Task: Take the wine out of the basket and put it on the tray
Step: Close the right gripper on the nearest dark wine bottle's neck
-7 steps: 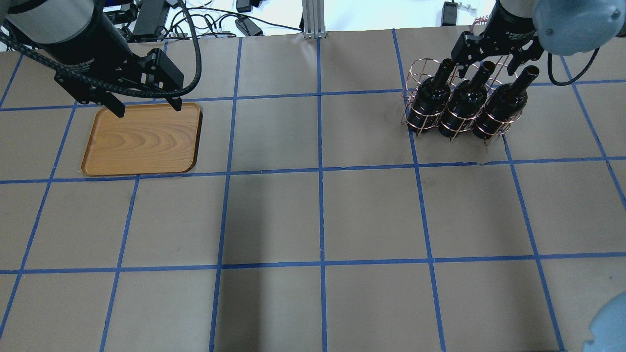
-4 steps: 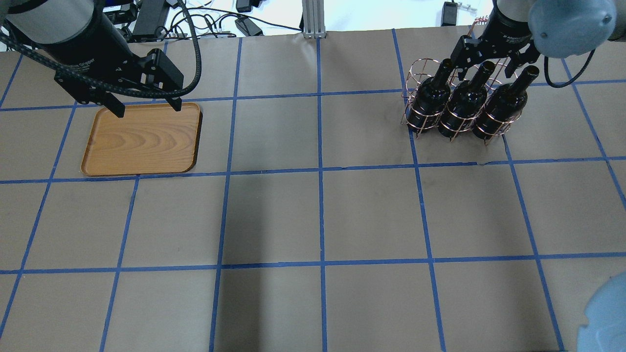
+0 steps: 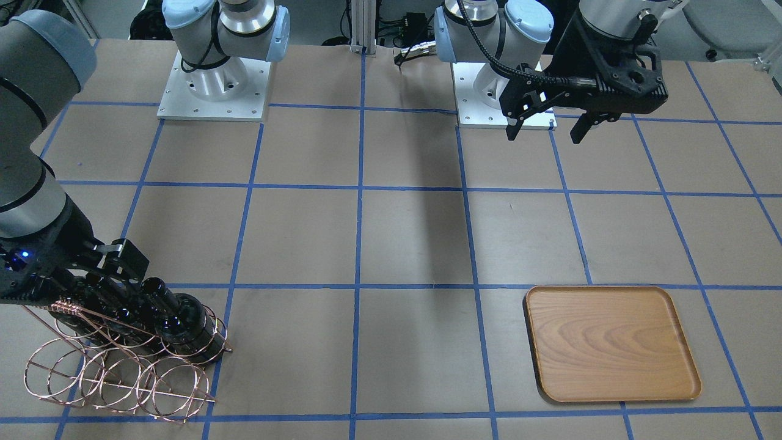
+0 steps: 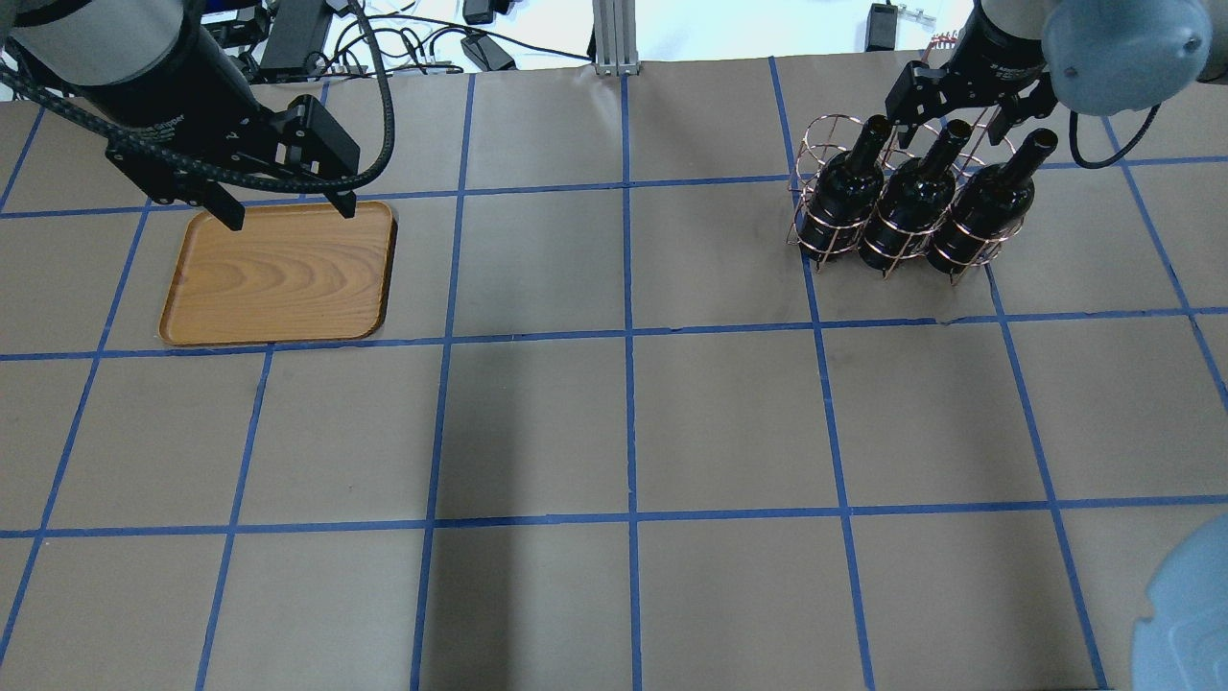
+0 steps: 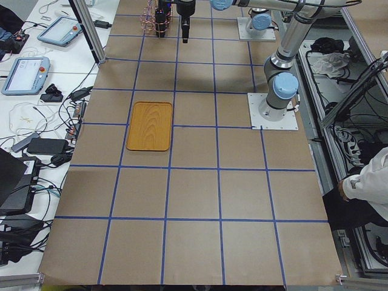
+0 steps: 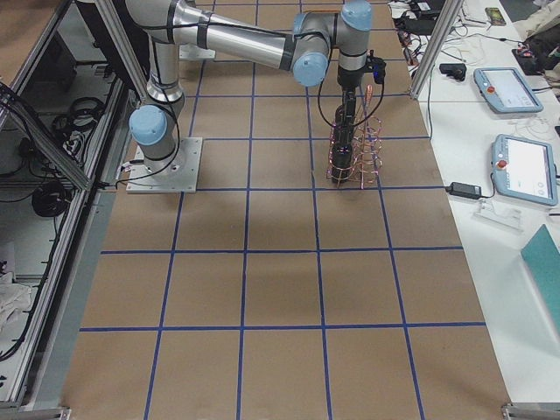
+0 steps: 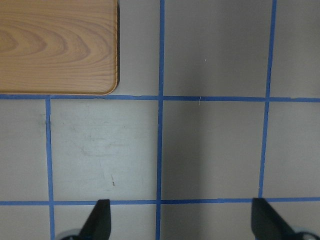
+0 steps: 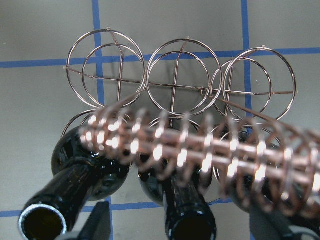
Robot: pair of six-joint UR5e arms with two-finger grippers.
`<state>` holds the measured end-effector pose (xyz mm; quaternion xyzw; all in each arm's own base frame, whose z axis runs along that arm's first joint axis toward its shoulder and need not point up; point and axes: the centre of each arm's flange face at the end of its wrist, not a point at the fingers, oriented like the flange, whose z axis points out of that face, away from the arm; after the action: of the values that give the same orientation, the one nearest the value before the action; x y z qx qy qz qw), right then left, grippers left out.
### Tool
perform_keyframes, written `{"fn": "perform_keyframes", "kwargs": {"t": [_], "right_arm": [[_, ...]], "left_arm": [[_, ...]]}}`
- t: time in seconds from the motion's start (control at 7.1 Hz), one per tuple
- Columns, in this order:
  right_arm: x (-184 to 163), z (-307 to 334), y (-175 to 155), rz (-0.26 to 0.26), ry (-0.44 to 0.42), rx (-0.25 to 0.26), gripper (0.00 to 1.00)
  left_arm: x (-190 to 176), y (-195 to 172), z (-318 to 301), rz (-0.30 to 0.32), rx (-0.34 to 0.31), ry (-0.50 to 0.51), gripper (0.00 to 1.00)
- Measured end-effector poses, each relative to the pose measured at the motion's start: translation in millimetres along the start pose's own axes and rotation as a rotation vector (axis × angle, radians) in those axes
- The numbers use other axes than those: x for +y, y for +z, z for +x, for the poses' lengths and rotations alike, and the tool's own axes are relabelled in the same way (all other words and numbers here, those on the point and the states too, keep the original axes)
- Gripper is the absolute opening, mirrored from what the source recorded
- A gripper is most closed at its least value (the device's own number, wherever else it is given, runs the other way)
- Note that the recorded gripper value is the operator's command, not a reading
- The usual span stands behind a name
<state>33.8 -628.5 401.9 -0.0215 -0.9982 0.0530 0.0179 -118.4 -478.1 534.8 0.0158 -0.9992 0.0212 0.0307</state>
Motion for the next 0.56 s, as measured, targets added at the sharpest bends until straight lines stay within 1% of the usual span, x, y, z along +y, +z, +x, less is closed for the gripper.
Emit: {"fn": "perform_keyframes", "kwargs": {"t": [0.28,0.56], "right_arm": [[0.5,11.6,6.9,-0.012,0.021,-0.012,0.87],[2.3,14.1,12.8,-0.024,0.031,-0.024,0.85]], "left_arm": [[0.2,0.0,0.0,0.000,0.000,0.000,1.00],[0.2,-0.1,0.0,0.000,0.000,0.000,1.00]]}}
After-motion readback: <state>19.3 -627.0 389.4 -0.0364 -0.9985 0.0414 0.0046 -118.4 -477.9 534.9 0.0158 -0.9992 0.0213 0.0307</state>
